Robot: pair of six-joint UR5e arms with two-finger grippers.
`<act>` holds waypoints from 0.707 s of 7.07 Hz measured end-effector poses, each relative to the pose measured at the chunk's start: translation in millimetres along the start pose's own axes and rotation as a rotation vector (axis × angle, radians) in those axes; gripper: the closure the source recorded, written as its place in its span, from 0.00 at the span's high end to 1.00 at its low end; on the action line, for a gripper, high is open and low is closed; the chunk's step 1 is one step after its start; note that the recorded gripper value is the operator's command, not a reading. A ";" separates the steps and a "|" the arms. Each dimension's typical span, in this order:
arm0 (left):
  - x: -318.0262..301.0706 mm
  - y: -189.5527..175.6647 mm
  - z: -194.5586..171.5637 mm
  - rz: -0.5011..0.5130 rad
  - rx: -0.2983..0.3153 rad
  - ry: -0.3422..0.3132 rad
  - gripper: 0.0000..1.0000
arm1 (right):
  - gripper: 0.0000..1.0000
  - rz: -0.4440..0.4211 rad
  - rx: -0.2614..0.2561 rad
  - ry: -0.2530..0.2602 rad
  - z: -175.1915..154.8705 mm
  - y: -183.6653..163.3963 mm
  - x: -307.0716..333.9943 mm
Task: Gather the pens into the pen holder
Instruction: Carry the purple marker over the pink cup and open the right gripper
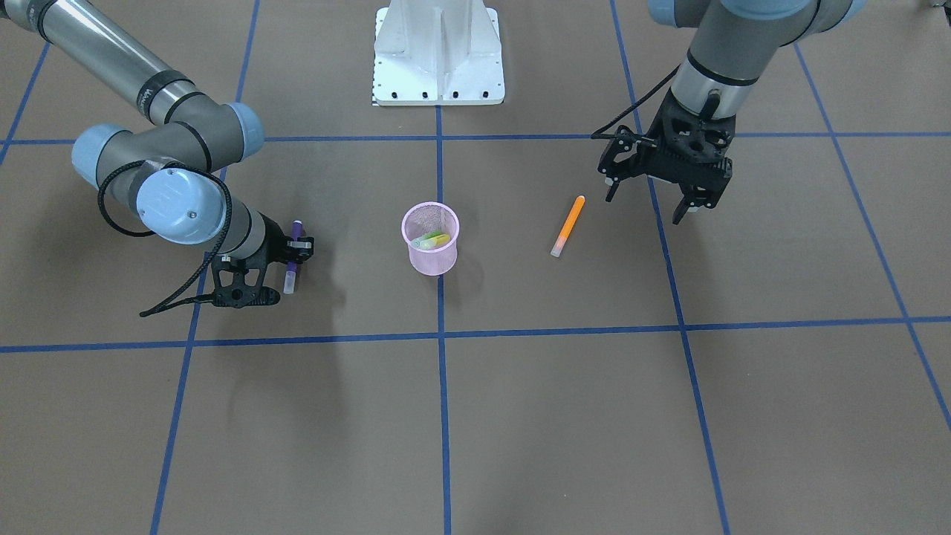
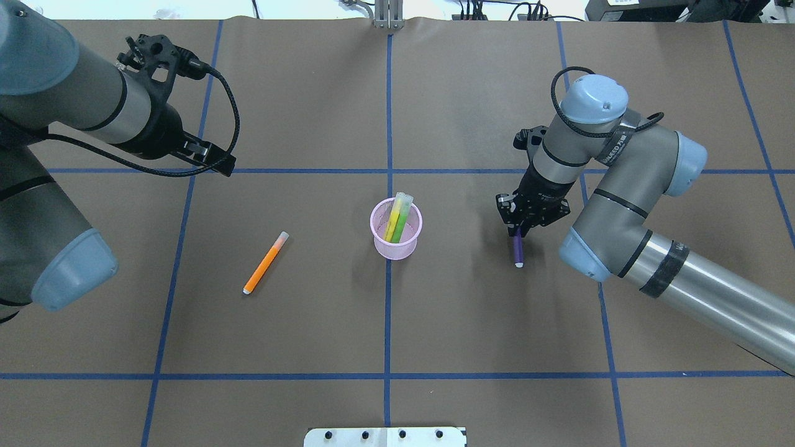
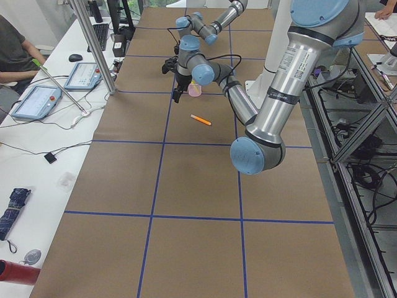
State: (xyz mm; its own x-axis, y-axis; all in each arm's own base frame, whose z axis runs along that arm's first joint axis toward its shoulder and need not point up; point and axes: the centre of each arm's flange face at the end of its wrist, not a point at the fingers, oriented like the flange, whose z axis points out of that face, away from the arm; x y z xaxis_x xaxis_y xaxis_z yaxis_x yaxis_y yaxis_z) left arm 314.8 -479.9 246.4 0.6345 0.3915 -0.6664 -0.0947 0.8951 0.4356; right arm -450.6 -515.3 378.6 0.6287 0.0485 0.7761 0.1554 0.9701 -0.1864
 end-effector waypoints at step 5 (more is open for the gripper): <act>1.3 1.8 -5.4 0.004 0.008 0.006 0.99 | 0.00 0.243 0.390 -0.060 -93.8 88.5 -81.7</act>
State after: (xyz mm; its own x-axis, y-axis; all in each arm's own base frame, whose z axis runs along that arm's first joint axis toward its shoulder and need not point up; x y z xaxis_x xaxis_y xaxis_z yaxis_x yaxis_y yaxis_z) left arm 311.3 -476.6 243.1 0.6298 0.3965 -0.6679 -0.0909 0.8916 0.4435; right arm -416.8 -455.7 242.2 0.5644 0.2877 0.7738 -0.2960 0.9455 -0.1356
